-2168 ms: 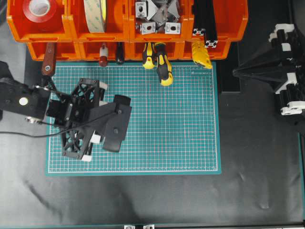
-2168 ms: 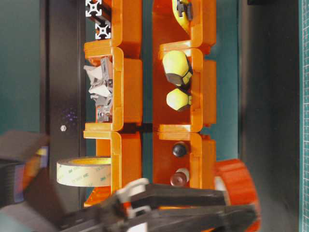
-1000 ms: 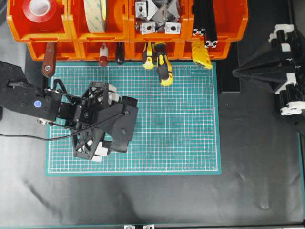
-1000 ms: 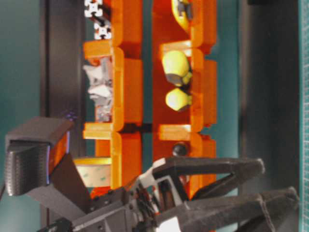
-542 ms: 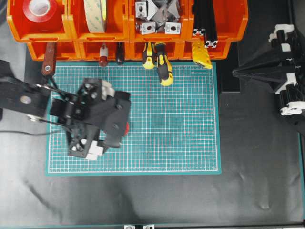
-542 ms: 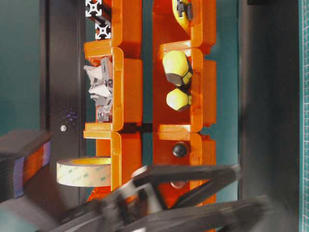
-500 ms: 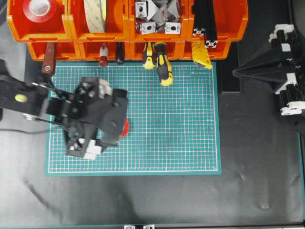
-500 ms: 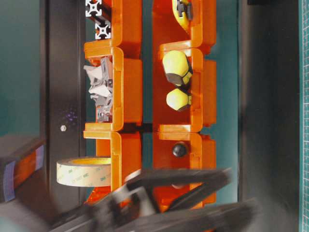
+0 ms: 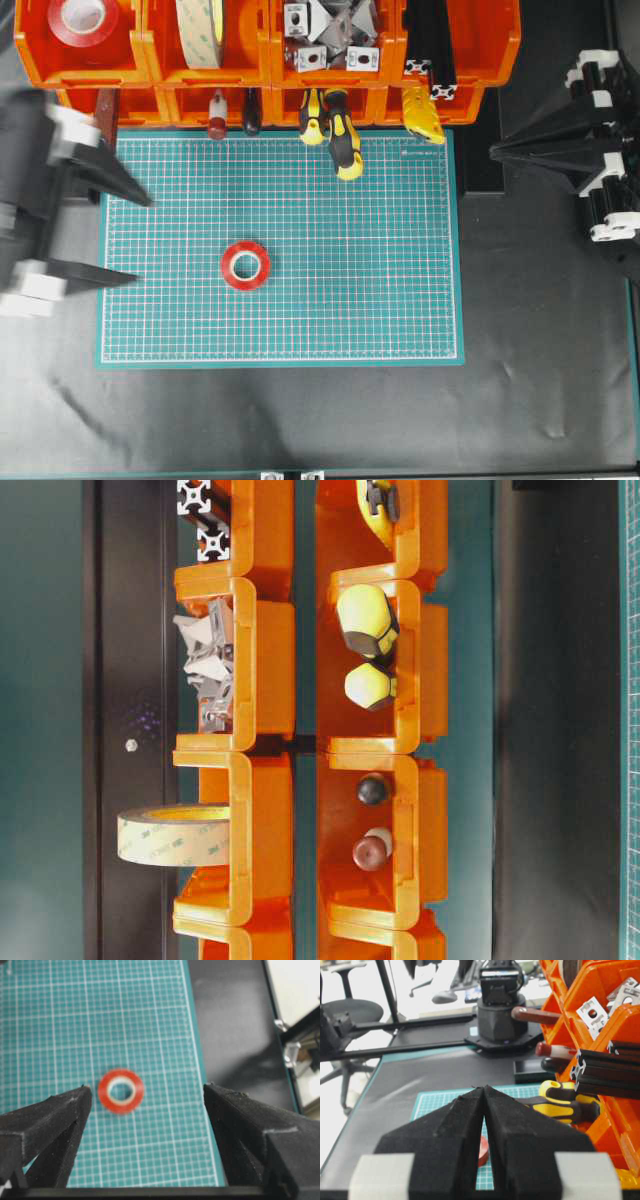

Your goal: Pick vinyl tape from container rack with left arm.

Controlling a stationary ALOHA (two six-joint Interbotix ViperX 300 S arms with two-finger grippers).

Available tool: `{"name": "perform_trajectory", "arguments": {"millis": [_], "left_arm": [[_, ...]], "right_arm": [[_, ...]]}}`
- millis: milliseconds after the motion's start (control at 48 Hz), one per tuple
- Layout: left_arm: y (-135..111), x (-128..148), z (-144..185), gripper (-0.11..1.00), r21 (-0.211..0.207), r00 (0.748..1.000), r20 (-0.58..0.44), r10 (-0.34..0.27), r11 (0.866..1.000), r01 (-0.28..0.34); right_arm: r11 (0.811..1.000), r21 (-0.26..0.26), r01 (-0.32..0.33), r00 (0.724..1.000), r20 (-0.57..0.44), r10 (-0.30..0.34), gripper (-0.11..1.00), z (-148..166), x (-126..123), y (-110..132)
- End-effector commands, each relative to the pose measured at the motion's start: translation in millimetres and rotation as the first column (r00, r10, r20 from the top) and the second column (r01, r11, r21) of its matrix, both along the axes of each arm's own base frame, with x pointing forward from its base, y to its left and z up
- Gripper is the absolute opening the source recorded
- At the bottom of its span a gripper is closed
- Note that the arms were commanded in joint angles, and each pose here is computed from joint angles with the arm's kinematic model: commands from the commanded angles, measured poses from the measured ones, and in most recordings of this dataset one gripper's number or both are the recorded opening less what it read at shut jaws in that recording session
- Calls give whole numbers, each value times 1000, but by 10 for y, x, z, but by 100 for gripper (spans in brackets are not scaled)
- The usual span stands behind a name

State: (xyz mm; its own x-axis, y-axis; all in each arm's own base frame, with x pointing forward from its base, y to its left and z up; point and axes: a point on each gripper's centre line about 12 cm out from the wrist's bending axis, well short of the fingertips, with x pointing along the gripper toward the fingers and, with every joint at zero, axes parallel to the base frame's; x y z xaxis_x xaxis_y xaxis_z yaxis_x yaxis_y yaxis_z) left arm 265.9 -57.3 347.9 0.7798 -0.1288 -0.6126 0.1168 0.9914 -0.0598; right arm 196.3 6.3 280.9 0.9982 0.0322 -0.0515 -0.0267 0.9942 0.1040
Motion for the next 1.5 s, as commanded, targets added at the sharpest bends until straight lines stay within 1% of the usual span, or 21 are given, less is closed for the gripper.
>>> {"name": "perform_trajectory", "arguments": {"millis": [0, 83, 229, 333, 396, 459, 542, 625, 646, 709, 771, 896, 1084, 1209, 1334, 1480], "left_arm": [[60, -246, 140, 86, -8, 997, 82, -8, 1000, 9], [124, -429, 189, 85, -20, 991, 137, 1, 1000, 2], [225, -696, 300, 81, -49, 965, 260, 24, 999, -11], [274, -855, 333, 80, -61, 949, 314, 34, 998, -16], [317, -954, 347, 80, -74, 936, 347, 52, 997, -28], [356, -1032, 363, 80, -82, 922, 382, 67, 996, -39], [393, -1121, 385, 80, -94, 894, 440, 83, 995, -46], [402, -1172, 371, 80, -104, 865, 494, 86, 994, -39], [401, -1183, 358, 80, -107, 854, 514, 85, 994, -34], [399, -1196, 321, 80, -113, 840, 536, 85, 993, -28], [397, -1197, 279, 80, -114, 834, 545, 83, 993, -25], [398, -1177, 203, 80, -116, 842, 532, 87, 993, -29], [398, -1182, 210, 80, -117, 838, 539, 87, 993, -28], [390, -1155, 201, 80, -120, 829, 553, 86, 992, -23], [386, -1137, 188, 80, -121, 818, 569, 85, 992, -19], [383, -1134, 135, 80, -124, 823, 562, 86, 992, -18]], "right_arm": [[1000, 5, 1, 1000, 15, -1, 0, 51, 15, 0], [1000, 2, -1, 1000, 15, 1, 0, 52, 12, 3], [1000, 4, -1, 1000, 20, 1, 0, 57, 13, 3], [1000, 4, -1, 1000, 23, 1, 0, 62, 10, 3], [1000, 4, -1, 1000, 20, 1, 0, 53, 12, 3], [1000, 4, -1, 1000, 24, 1, 0, 64, 10, 3], [1000, 5, -1, 1000, 24, 1, 0, 64, 10, 3], [1000, 2, -1, 1000, 24, 1, 0, 64, 10, 3], [1000, 2, -1, 1000, 23, 1, 0, 58, 9, 3], [1000, 1, -1, 1000, 25, 1, 0, 64, 10, 3], [1000, 1, -1, 1000, 26, 1, 0, 66, 10, 3], [1000, -6, -2, 999, 45, 2, 0, 109, -13, 3], [1000, -4, -2, 998, 55, 2, 0, 123, -37, 2], [1000, -6, 0, 998, 58, 1, 0, 126, -37, -1], [1000, -9, -2, 995, 97, 3, 0, 186, -50, 2], [1000, -9, -2, 995, 104, 3, 0, 189, -57, 2]]}}
